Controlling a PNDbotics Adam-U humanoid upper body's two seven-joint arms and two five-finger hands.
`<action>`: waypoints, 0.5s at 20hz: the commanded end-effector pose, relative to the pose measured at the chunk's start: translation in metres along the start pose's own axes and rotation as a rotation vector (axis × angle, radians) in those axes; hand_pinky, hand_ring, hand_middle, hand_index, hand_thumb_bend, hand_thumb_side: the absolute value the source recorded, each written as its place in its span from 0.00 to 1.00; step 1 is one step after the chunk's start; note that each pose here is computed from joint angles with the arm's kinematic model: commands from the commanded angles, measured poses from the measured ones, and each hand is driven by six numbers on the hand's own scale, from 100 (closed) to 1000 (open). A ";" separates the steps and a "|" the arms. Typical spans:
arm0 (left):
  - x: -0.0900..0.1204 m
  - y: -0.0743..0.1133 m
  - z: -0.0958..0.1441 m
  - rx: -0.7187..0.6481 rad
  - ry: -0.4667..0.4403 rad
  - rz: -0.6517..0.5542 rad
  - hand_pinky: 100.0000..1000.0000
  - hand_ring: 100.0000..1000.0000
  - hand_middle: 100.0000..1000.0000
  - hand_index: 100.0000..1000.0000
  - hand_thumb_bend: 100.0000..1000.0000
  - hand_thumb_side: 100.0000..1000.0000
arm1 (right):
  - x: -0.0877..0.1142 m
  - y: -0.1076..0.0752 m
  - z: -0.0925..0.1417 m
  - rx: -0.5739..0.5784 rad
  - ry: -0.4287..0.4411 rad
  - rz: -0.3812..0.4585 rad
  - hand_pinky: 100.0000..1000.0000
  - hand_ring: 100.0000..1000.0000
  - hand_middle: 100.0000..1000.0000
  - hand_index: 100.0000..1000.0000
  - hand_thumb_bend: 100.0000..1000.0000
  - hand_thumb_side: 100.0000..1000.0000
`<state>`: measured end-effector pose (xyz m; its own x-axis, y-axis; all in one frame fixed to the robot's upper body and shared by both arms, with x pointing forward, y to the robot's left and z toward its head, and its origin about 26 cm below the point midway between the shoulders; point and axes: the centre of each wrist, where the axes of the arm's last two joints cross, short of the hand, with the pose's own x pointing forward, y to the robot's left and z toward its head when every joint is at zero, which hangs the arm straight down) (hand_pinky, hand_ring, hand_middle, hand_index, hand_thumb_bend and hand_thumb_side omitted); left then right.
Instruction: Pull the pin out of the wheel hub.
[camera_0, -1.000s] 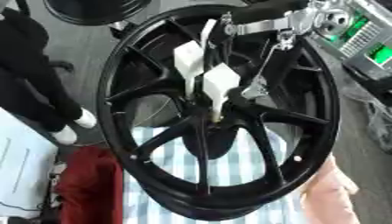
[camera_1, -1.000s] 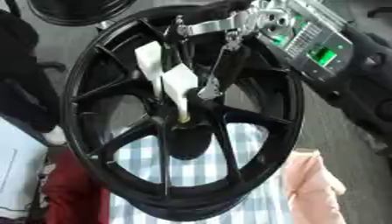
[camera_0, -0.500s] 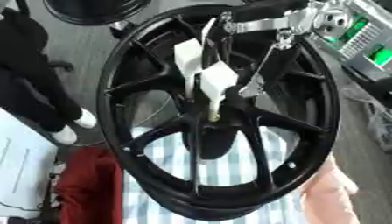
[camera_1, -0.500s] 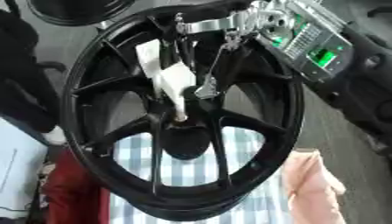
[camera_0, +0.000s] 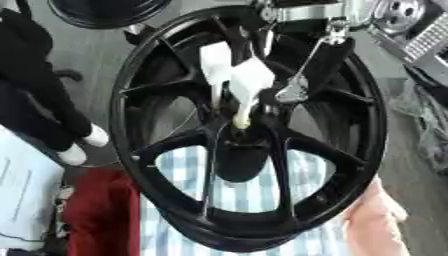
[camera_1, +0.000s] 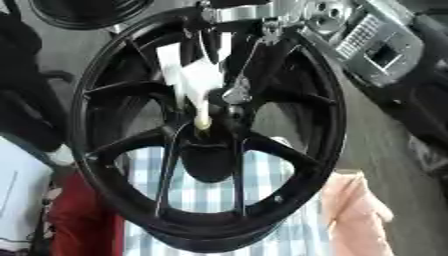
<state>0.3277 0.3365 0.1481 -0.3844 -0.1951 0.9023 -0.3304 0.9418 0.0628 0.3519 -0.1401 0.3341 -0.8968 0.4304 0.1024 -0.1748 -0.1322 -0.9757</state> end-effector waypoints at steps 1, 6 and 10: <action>0.006 0.004 -0.004 0.000 -0.022 -0.011 0.70 0.80 0.68 0.68 0.20 0.57 | 0.013 -0.022 0.021 -0.064 0.011 0.035 0.61 0.50 0.28 0.45 0.18 0.00; 0.007 0.005 -0.004 0.004 -0.025 -0.012 0.70 0.80 0.68 0.68 0.20 0.57 | 0.022 -0.037 0.061 -0.213 0.039 0.024 0.61 0.50 0.28 0.45 0.18 0.00; 0.008 0.006 -0.005 0.010 -0.030 -0.012 0.70 0.80 0.68 0.68 0.20 0.57 | 0.018 -0.038 0.104 -0.329 0.121 -0.012 0.62 0.50 0.28 0.45 0.15 0.00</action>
<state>0.3275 0.3368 0.1480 -0.3846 -0.1952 0.9022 -0.3320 0.9412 0.0622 0.3128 -0.2082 0.3725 -0.8428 0.5159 0.1538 -0.0990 0.1324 -0.9862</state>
